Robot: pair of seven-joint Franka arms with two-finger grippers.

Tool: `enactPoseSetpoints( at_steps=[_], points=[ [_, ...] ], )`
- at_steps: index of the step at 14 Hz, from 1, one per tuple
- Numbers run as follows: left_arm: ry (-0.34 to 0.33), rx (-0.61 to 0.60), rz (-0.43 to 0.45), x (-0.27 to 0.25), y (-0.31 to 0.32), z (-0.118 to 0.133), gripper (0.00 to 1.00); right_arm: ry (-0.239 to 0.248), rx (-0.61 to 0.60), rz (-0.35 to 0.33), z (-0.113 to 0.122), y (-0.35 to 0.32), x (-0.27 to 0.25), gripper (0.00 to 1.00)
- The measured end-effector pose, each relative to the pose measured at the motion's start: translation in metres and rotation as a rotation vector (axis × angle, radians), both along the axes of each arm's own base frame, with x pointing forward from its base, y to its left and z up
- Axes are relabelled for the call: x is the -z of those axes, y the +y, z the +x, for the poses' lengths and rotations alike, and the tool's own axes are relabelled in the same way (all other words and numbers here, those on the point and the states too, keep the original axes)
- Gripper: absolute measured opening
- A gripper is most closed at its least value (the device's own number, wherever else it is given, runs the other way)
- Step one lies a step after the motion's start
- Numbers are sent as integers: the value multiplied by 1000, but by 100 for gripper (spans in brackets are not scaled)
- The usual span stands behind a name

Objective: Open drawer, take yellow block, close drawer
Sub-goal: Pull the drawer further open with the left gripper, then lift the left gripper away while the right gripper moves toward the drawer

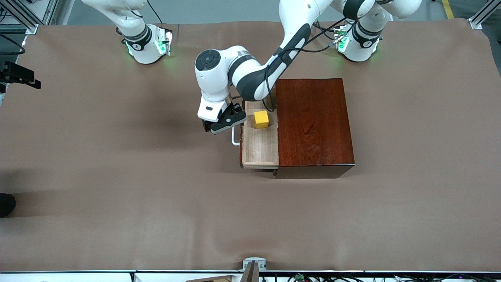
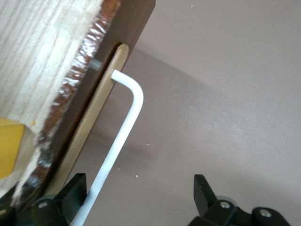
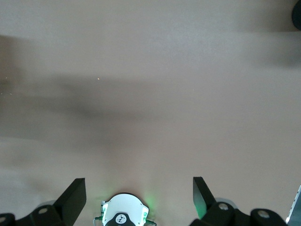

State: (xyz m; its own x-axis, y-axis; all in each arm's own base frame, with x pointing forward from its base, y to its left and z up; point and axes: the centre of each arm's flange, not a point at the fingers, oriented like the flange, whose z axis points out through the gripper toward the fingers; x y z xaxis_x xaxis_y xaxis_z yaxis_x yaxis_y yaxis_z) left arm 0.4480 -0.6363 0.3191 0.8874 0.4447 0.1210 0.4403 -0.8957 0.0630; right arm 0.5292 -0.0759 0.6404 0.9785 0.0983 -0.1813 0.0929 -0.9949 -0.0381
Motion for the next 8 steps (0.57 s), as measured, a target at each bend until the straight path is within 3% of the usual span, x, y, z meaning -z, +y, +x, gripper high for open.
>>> enactPoseSetpoints(
  at_steps=[4, 8],
  points=[
    [-6, -13, 3, -33, 5, 5, 100, 5, 1, 1, 0, -1, 1, 100],
    [-15, -6, 16, -97, 40, 32, 100, 12, 35, -2, 0, 5, 2, 100]
  ],
)
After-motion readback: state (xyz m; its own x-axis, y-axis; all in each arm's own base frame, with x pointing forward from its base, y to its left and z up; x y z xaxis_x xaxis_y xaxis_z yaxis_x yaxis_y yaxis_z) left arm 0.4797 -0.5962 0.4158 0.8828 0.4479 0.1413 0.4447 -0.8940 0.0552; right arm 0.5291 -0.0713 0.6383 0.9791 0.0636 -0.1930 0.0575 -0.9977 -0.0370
